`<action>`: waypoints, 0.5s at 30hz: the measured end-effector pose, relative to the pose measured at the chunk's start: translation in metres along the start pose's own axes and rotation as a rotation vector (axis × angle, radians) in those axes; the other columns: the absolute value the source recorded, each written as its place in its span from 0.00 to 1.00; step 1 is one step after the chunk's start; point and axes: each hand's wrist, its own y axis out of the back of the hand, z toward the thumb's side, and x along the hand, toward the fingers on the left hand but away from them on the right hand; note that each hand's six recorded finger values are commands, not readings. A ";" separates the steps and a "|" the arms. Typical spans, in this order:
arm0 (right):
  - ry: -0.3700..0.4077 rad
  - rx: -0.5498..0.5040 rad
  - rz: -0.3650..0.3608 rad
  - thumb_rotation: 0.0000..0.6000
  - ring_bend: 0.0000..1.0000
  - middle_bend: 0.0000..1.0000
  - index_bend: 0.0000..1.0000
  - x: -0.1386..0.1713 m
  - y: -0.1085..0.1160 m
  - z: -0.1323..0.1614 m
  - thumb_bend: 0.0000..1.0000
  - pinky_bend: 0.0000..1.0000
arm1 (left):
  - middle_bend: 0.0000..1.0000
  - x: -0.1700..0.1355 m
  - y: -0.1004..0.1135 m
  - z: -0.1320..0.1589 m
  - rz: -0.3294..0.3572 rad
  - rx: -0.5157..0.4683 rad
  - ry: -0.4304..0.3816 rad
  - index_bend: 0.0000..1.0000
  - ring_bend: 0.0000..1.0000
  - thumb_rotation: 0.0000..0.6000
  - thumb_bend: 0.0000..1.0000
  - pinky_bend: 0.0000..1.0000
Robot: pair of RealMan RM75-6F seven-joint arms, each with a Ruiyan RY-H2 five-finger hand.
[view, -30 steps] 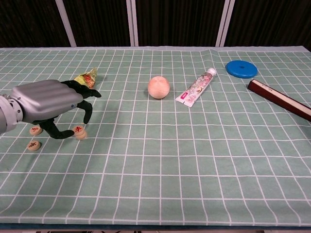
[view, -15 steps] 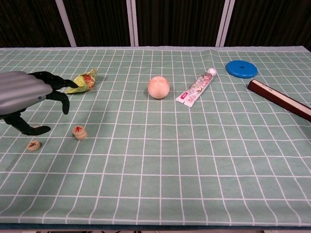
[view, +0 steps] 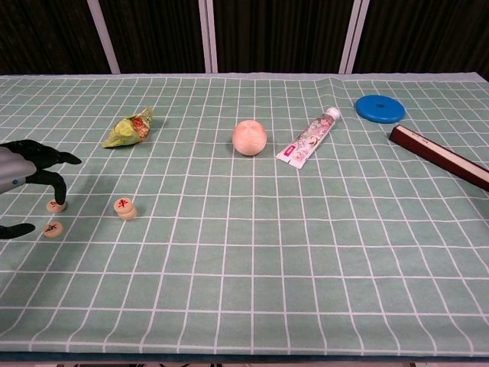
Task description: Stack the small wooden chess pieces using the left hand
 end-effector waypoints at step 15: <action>-0.003 -0.003 0.000 1.00 0.00 0.01 0.12 0.000 0.000 -0.001 0.23 0.00 | 0.02 0.006 -0.012 0.007 -0.018 0.008 -0.009 0.44 0.00 1.00 0.31 0.00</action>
